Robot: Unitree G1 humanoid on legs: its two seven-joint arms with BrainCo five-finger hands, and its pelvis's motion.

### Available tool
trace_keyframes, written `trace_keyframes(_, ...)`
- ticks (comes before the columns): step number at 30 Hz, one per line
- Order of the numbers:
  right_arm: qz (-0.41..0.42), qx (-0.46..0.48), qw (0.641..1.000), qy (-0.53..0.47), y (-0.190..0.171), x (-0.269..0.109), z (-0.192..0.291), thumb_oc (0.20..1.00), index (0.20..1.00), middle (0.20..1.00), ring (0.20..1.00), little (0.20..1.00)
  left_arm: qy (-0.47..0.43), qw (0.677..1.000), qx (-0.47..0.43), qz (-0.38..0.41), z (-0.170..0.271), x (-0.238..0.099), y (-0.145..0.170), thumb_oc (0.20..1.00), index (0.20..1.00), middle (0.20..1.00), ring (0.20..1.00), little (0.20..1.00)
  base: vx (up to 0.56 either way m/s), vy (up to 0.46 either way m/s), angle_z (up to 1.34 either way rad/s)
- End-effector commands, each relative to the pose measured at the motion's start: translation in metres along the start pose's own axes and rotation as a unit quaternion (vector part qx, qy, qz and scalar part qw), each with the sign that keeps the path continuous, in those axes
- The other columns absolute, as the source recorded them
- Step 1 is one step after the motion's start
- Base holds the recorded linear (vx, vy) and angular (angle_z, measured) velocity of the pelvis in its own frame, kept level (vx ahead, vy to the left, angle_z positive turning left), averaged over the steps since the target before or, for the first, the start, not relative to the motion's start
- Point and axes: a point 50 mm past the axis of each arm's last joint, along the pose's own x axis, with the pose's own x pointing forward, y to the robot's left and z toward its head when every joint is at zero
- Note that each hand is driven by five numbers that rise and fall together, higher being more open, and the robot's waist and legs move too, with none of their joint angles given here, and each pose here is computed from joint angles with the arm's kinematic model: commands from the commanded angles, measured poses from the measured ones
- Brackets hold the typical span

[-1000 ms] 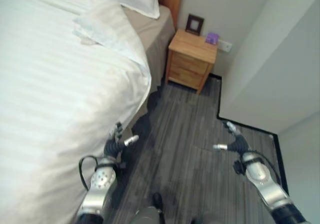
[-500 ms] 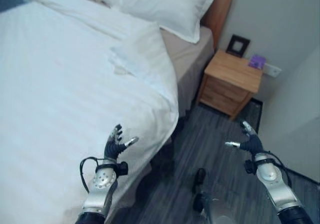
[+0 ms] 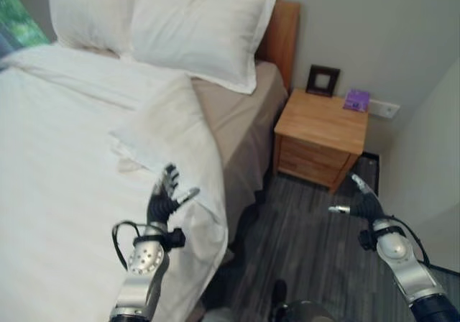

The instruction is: Making the bed.

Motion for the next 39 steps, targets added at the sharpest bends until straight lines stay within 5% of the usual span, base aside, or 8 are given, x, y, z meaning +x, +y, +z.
trace_keyframes(1,-0.003,-0.011,0.997,-0.081,-0.014,0.009,0.028,1.0,1.0,1.0,1.0,1.0,-0.101,0.995,-0.014,0.009,0.036,0.004,0.012,1.0,1.0,1.0,1.0,1.0,0.26,0.006,-0.03)
trace_keyframes(15,0.004,-0.051,0.987,-0.152,-0.007,0.027,0.064,1.0,1.0,1.0,1.0,1.0,-0.136,0.991,-0.019,-0.005,0.055,0.013,0.011,1.0,1.0,1.0,1.0,1.0,0.26,0.04,0.16)
trace_keyframes(27,-0.071,-0.101,0.977,-0.172,-0.044,0.02,0.073,1.0,1.0,1.0,1.0,1.0,-0.202,0.979,-0.037,0.012,0.084,0.023,0.022,1.0,1.0,1.0,1.0,1.0,0.19,-0.303,1.18)
trace_keyframes(34,-0.031,-0.133,0.972,-0.191,-0.04,0.029,0.085,1.0,1.0,1.0,1.0,1.0,-0.124,0.985,-0.019,0.119,0.051,0.003,0.068,1.0,1.0,1.0,1.0,1.0,0.13,-0.463,0.97)
trace_keyframes(39,-0.048,-0.199,0.963,-0.173,-0.071,0.037,0.084,1.0,1.0,1.0,1.0,1.0,-0.117,0.98,-0.05,0.155,0.045,0.0,0.076,1.0,1.0,1.0,1.0,1.0,-0.12,-0.272,0.35)
